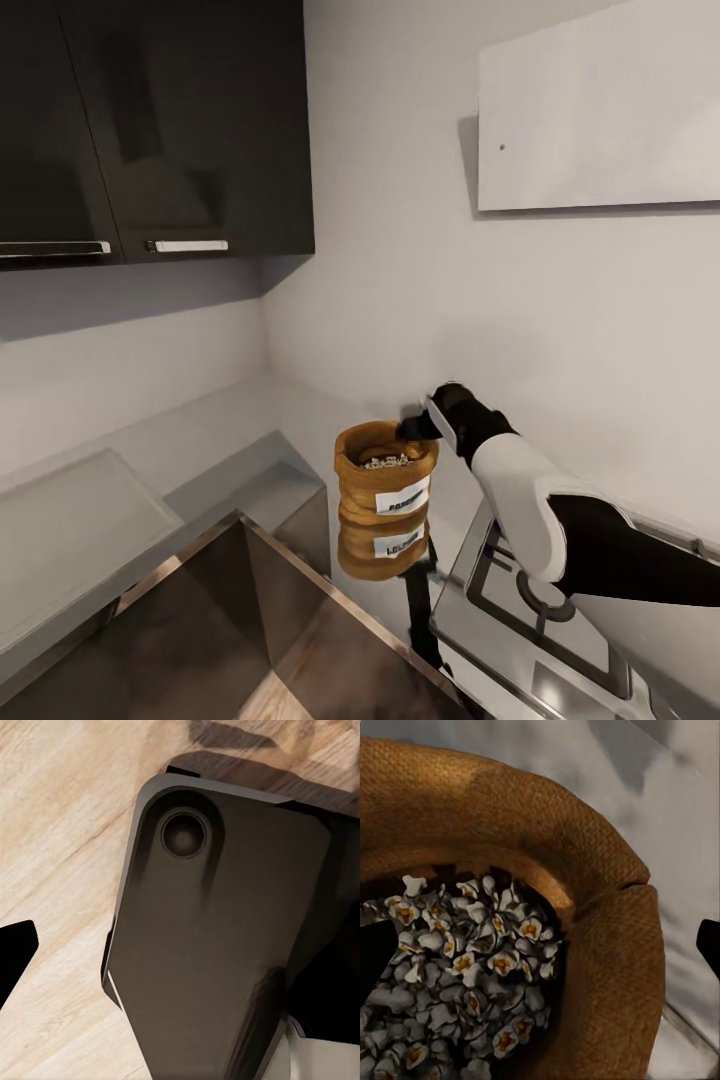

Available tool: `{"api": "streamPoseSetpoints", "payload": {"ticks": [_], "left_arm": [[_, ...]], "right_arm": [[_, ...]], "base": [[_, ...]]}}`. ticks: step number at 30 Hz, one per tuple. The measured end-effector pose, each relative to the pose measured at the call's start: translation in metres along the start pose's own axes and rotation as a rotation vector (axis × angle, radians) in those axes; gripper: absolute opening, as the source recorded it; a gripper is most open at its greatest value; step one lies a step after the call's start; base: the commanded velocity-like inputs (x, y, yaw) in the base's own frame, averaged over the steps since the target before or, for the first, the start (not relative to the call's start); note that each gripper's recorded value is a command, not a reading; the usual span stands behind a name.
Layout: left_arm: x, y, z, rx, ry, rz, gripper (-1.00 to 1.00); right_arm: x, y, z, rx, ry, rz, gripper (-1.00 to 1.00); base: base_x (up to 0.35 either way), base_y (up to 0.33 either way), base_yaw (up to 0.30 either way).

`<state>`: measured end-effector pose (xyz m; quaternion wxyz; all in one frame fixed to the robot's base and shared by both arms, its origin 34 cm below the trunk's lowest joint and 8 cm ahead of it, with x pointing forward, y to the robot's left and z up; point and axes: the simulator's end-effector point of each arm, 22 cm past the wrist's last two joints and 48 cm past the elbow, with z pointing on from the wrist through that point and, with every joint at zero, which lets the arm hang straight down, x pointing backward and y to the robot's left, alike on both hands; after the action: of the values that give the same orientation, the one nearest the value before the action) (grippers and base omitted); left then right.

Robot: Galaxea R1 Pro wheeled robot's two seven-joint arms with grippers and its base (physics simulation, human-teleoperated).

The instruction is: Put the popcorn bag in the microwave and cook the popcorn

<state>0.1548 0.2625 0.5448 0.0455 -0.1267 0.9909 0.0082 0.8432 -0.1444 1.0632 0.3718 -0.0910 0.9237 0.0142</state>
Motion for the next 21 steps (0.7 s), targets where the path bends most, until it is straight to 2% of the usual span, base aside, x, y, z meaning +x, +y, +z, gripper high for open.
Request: {"api": "streamPoseSetpoints", "payload": {"ticks": [5, 10, 16, 21], "left_arm": [[0.000, 0.000, 0.000, -0.001, 0.000, 0.000, 1.00], [0.000, 0.000, 0.000, 0.000, 0.000, 0.000, 1.00], [0.000, 0.000, 0.000, 0.000, 0.000, 0.000, 1.00], [0.000, 0.000, 0.000, 0.000, 0.000, 0.000, 1.00]], "right_arm": [[0.013, -0.001, 0.014, -0.004, -0.012, -0.008, 1.00], [0.014, -0.005, 0.015, 0.006, -0.015, -0.007, 1.00], [0.015, -0.025, 0.015, 0.028, -0.018, 0.006, 1.00], [0.004, -0.028, 0.015, 0.032, -0.065, 0.005, 1.00]], "base": [[0.000, 0.000, 0.000], [0.000, 0.000, 0.000], [0.000, 0.000, 0.000], [0.000, 0.000, 0.000]]}}
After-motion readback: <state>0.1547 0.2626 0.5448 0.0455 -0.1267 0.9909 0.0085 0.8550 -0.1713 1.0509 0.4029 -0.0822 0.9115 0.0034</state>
